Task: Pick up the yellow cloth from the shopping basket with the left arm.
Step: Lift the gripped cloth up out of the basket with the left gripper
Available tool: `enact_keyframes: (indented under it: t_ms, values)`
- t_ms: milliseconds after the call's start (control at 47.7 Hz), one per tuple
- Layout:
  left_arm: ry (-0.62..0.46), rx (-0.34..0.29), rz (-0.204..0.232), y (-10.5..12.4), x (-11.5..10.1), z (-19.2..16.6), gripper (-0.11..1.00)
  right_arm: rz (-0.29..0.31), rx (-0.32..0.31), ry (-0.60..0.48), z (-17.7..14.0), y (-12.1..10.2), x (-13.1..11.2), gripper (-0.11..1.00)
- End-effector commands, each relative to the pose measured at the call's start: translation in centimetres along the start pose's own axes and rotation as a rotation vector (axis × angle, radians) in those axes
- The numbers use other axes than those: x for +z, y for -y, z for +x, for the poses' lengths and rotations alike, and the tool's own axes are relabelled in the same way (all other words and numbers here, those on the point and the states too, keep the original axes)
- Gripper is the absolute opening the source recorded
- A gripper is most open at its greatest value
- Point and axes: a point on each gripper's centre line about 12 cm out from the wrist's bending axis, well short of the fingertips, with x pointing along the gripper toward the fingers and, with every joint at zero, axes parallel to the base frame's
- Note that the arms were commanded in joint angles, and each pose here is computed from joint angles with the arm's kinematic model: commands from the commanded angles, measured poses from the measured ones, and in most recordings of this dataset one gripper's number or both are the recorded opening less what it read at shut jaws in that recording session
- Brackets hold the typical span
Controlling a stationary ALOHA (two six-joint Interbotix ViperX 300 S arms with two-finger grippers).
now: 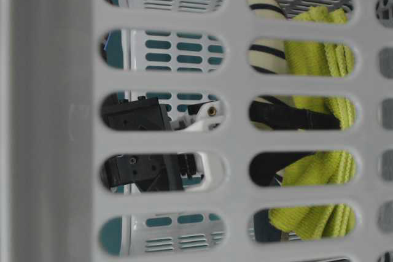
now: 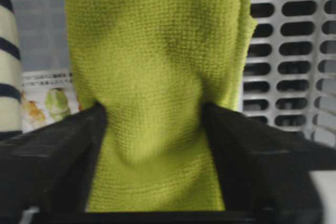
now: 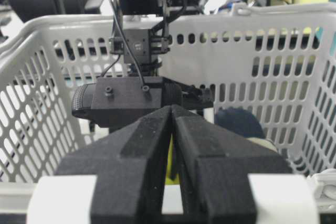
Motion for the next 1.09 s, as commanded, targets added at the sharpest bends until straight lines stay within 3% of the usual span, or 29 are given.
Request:
enact_keyframes:
  t_ms: [0, 147, 294, 524, 608, 1069]
  values:
    - [-0.001, 0.001, 0.007, 0.1, -0.3, 0.0, 0.56, 0.005, 0.002, 0.021, 0.1, 0.0, 0.4, 0.00]
    - [-0.014, -0.001, 0.013, 0.3, -0.7, 0.2, 0.17, 0.005, 0.003, 0.064, 0.1, -0.1, 0.8, 0.00]
    - [-0.004, -0.002, 0.014, 0.4, -0.5, -0.1, 0.15, 0.005, 0.003, 0.063, 0.1, 0.0, 0.7, 0.06]
    - [0.045, -0.004, 0.024, 0.4, 0.7, -1.9, 0.15, 0.020, 0.002, 0.064, 0.2, 0.0, 0.7, 0.66]
    - [0.077, -0.004, 0.022, 0.4, 1.6, -3.6, 0.15, 0.026, 0.002, 0.066, 0.1, 0.0, 0.8, 0.81]
    - [0.082, 0.003, 0.010, 0.2, 5.6, -14.5, 0.15, 0.066, 0.003, 0.061, 0.0, 0.0, 0.6, 0.76]
